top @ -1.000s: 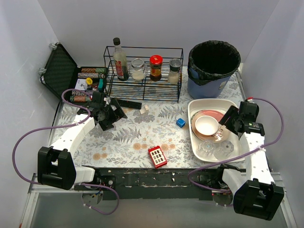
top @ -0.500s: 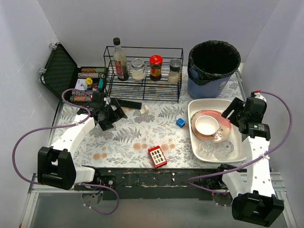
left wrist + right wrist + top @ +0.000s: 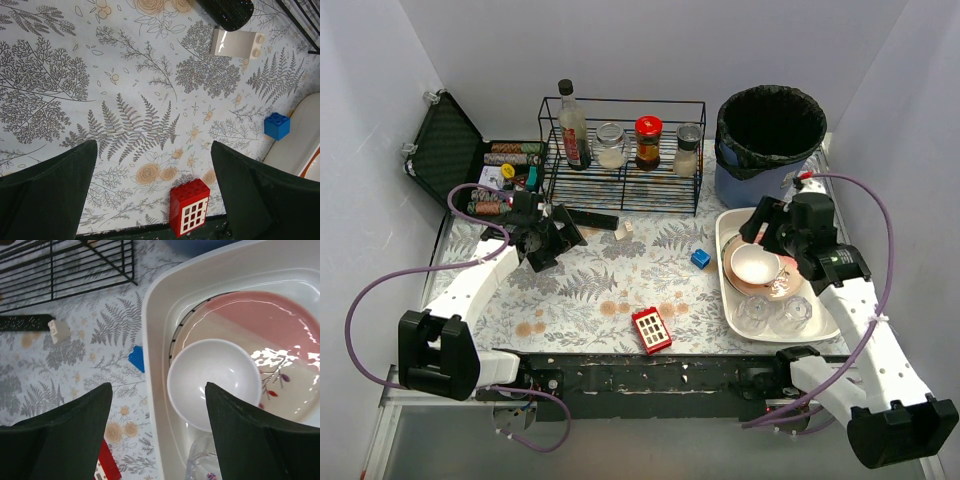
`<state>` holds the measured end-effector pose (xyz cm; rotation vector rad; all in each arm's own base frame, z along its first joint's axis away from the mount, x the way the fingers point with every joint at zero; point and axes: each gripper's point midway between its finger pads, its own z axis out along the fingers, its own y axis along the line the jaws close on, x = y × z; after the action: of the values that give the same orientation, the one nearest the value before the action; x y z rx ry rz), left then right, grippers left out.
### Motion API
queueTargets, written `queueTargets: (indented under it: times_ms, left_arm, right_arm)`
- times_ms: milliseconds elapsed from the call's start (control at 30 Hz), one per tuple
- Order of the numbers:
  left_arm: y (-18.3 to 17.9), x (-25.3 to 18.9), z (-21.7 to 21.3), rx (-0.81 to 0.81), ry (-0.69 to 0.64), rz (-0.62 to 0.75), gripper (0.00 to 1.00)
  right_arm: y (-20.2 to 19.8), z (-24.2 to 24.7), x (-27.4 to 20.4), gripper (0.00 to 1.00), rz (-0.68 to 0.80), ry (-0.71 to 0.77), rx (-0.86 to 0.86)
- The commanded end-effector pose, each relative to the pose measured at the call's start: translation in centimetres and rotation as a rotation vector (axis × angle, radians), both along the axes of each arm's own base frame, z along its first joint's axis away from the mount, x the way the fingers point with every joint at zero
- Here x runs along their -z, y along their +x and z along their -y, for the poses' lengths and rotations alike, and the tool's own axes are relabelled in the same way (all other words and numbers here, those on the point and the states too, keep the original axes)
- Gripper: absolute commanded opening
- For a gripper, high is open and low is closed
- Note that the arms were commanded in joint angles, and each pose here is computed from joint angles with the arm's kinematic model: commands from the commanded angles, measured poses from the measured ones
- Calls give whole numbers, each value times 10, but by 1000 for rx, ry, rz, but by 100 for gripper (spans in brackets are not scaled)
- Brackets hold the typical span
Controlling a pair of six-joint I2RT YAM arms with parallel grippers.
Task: Clear the kitchen counter
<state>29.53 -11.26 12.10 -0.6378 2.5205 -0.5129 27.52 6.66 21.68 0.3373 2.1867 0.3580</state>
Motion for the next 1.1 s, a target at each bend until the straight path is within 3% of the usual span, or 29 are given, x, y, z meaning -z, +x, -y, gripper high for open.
queueTargets:
  times_ms: [0, 600, 1067]
  left_arm:
    - [9, -28, -3, -14, 1, 93, 98]
    - [8, -40, -9, -43, 10, 151, 98]
    - [6, -35, -7, -47, -11, 156, 98]
  right_arm:
    - [9, -30, -23, 83, 81, 29, -26]
    - [-24, -156, -11, 82, 162, 48, -333]
    - [-35, -168, 13, 88, 224, 103, -408]
